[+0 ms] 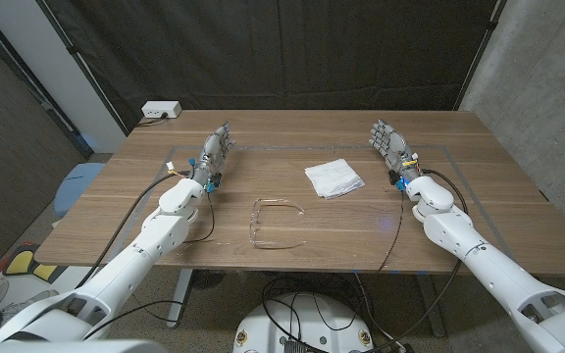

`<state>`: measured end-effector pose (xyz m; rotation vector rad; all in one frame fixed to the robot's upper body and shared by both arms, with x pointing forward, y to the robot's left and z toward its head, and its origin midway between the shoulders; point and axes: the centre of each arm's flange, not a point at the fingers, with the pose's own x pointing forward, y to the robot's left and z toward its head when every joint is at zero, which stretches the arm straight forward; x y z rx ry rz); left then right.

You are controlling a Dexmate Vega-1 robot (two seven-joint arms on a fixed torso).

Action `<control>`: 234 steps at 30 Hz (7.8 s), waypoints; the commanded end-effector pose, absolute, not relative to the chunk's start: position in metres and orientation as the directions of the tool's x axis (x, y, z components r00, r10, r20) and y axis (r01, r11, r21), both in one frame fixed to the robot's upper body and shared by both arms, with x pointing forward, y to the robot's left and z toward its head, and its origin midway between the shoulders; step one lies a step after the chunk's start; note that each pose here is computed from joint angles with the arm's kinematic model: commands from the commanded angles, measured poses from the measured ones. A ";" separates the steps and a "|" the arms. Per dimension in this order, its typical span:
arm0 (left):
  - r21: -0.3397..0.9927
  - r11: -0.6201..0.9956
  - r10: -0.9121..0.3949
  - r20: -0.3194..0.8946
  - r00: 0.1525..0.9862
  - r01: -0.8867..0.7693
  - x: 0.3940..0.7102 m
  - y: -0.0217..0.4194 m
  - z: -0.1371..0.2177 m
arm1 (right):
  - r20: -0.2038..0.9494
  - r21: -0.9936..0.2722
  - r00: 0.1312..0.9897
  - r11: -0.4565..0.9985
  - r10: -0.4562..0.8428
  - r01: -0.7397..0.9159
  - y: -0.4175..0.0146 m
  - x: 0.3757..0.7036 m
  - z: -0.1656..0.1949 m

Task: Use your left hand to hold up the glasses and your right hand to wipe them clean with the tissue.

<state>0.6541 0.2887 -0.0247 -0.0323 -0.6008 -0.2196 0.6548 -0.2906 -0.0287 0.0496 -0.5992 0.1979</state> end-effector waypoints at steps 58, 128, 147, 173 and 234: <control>0.956 0.278 -0.591 0.246 0.768 -0.092 0.565 0.273 0.080 | 0.581 -0.072 0.787 0.976 0.210 -0.207 -0.245 0.641 -0.020; 0.444 -0.723 -0.676 -0.299 0.673 -0.529 0.478 0.134 0.103 | 0.609 0.056 0.788 0.986 0.091 -0.157 -0.248 0.632 -0.056; 0.464 -0.731 -0.680 -0.424 0.598 -0.501 0.485 0.138 0.077 | 0.597 0.067 0.799 0.987 0.076 -0.144 -0.242 0.627 -0.067; 0.375 -0.786 -0.618 -0.515 0.594 -0.492 0.481 0.146 0.042 | 0.601 0.082 0.796 0.987 0.064 -0.141 -0.237 0.628 -0.076; 0.334 -0.779 -0.625 -0.490 0.608 -0.531 0.508 0.172 -0.001 | 0.598 0.076 0.798 0.986 0.073 -0.147 -0.233 0.636 -0.080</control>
